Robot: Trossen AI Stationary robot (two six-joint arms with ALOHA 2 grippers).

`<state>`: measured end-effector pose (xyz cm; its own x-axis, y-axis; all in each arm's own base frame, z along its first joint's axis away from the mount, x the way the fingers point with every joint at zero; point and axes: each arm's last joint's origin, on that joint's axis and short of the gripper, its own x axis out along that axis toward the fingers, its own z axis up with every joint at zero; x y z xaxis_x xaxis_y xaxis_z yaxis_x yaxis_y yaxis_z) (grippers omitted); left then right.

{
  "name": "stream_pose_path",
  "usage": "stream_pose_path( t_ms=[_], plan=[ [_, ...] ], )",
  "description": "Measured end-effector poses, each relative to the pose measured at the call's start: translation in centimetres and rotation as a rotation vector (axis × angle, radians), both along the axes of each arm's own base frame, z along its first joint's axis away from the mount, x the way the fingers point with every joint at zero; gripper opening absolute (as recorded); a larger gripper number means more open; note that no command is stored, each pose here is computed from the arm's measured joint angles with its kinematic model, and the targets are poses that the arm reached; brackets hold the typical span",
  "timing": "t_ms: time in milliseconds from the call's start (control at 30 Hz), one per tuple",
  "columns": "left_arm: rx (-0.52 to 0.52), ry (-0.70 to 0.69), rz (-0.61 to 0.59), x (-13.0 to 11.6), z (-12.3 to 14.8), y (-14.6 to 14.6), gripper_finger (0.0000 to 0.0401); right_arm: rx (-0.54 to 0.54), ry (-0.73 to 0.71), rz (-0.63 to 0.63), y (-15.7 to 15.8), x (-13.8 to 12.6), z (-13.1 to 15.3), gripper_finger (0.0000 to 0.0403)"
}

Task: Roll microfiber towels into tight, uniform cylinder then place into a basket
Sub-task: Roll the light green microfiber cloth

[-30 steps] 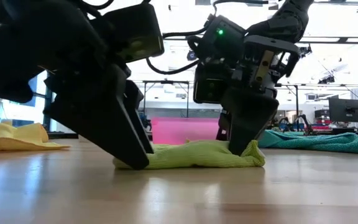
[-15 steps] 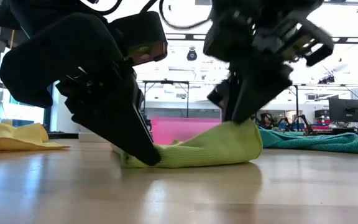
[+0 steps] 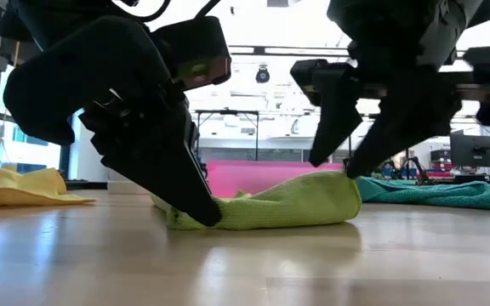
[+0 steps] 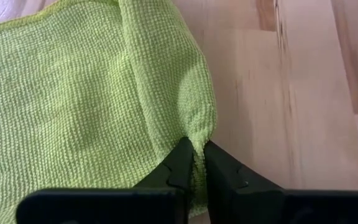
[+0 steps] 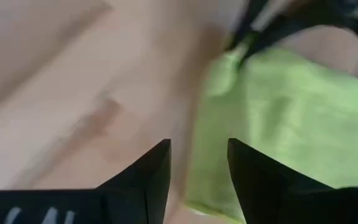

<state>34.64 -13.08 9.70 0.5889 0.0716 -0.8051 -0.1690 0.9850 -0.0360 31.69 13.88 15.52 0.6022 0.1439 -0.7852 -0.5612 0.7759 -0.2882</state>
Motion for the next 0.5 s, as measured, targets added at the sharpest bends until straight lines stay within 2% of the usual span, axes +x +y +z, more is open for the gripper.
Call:
stream_pose_path(
  t_ms=[167, 333, 500],
  plan=[
    [-0.017, -0.012, -0.006, 0.1, 0.0, -0.1, 0.0019, 0.015, 0.034, -0.024, 0.5, 0.1, -1.3, 0.0151],
    [-0.032, -0.022, -0.006, 0.2, 0.0, -0.1, 0.0019, -0.017, 0.084, -0.036, 0.5, 0.2, -3.1, 0.0151],
    [-0.039, -0.025, -0.001, 0.2, 0.0, -0.2, 0.0019, -0.01, 0.093, -0.084, 0.5, 0.3, -3.5, 0.0151]
  ],
)
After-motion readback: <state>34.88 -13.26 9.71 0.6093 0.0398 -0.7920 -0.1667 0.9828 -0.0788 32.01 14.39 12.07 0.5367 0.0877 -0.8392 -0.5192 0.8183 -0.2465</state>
